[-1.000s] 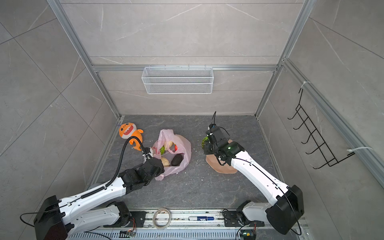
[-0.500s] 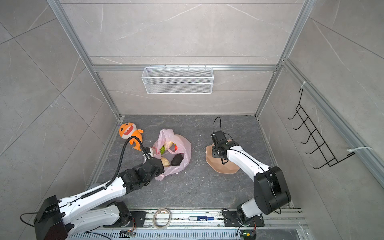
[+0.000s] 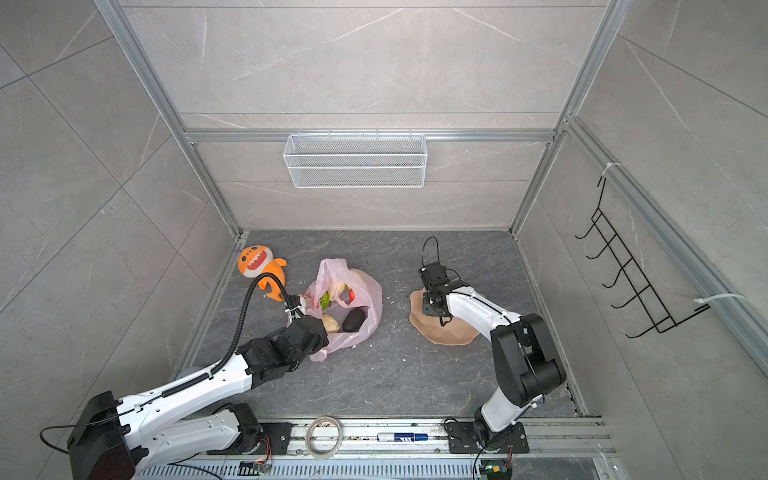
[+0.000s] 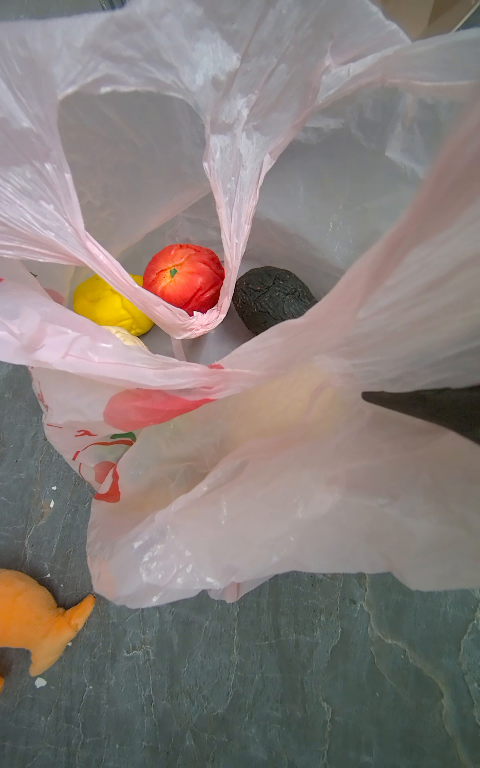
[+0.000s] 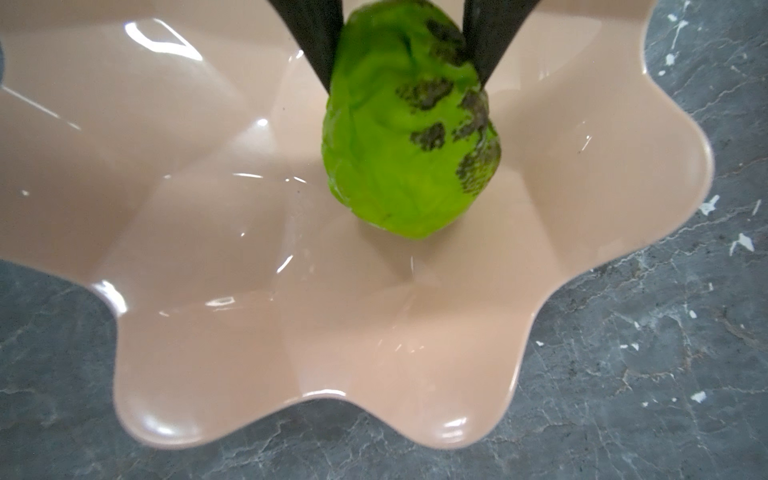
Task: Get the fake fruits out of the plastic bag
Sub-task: 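Carry the green fruit over the peach bowl and lower it in, then open the right gripper and move it back over the bag opening, then reach the right gripper down into the bag toward the cream fruit, then grasp the cream fruit with the right gripper and lift it out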
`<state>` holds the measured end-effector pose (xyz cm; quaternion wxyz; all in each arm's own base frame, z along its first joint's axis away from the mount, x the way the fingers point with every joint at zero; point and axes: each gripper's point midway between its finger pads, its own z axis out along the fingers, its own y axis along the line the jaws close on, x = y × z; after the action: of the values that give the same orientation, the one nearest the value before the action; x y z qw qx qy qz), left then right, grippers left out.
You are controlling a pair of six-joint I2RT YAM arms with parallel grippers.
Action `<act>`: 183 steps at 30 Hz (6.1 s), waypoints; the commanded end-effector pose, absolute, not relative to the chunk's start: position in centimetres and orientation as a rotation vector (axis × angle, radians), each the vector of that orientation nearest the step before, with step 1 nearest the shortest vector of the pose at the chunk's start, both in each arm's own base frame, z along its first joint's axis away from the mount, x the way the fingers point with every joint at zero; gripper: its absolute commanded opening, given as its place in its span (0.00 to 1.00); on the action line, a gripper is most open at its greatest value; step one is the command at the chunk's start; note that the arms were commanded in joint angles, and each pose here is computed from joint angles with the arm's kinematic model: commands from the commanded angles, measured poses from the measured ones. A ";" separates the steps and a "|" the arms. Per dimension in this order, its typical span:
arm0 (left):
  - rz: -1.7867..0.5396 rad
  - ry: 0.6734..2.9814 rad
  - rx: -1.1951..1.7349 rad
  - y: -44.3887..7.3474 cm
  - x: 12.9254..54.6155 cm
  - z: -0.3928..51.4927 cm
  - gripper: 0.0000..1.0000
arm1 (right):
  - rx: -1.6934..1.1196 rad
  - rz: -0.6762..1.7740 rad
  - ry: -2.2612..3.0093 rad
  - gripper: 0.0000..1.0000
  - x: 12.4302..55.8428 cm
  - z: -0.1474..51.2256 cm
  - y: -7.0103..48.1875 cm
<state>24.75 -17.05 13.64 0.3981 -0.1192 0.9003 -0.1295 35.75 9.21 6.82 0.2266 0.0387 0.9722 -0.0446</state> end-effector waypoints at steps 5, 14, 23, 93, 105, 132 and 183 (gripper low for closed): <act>-0.331 2.249 -0.306 -16.9 25.1 15.0 0.00 | 0.121 -0.121 2.673 0.30 36.3 6.8 9.3; -0.329 2.240 -0.313 -16.4 24.9 15.4 0.00 | 0.126 -0.127 2.661 0.45 35.9 7.6 9.0; -0.325 2.244 -0.313 -16.5 24.9 15.1 0.00 | 0.133 -0.137 2.641 0.56 34.9 9.6 8.3; -0.227 2.289 -0.505 -11.2 21.5 11.2 0.00 | -0.755 0.450 2.466 0.73 29.4 6.4 44.9; -0.251 2.283 -0.503 -11.4 21.5 11.5 0.00 | -0.734 0.459 2.476 0.73 30.4 5.3 45.2; -0.263 2.295 -0.492 -11.9 21.6 11.4 0.00 | -0.760 0.532 2.434 0.62 31.2 5.1 46.2; -0.420 2.265 -0.381 -17.4 24.6 13.2 0.00 | -0.711 0.567 2.362 0.41 25.1 19.0 36.3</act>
<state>23.64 -16.19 11.19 0.3758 -0.1456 0.9053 -0.1340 24.90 36.88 17.09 0.2836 -0.2797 0.8927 0.2107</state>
